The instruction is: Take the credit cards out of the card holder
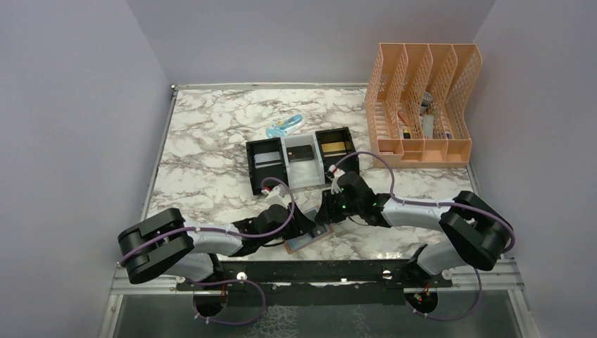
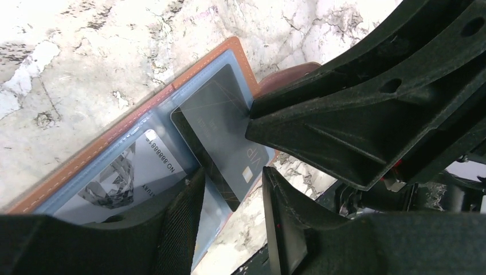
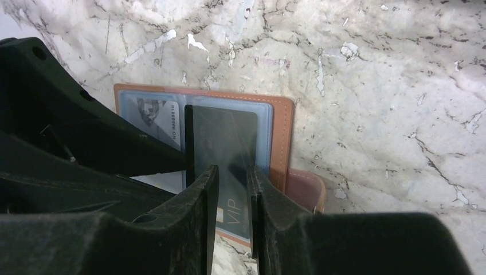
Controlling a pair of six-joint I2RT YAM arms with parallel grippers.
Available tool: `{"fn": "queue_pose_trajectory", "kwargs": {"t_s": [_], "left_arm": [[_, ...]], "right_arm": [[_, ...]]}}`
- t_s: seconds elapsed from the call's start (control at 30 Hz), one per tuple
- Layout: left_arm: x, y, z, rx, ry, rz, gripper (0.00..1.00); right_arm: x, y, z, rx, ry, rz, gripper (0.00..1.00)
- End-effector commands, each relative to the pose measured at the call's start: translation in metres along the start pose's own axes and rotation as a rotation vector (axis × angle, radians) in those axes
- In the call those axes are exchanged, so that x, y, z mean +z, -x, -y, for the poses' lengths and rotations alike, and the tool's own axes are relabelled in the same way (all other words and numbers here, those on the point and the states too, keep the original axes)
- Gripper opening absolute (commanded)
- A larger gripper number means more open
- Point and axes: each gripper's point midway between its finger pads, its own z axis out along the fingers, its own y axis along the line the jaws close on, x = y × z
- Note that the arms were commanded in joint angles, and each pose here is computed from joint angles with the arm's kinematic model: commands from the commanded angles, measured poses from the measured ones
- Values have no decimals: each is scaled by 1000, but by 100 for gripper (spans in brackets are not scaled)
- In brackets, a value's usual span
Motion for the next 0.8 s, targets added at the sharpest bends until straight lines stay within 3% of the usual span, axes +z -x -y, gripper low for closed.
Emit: {"fn": "queue_pose_trajectory", "kwargs": {"t_s": [0.0, 0.57, 0.77], "left_arm": [[3, 1, 10, 9, -24, 2, 42], [10, 3, 18, 61, -37, -1, 27], [8, 11, 14, 76, -40, 14, 25]], "right_arm": [[2, -1, 6, -4, -29, -16, 25], [-11, -36, 23, 182, -56, -2, 23], [-22, -49, 12, 252, 38, 12, 23]]}}
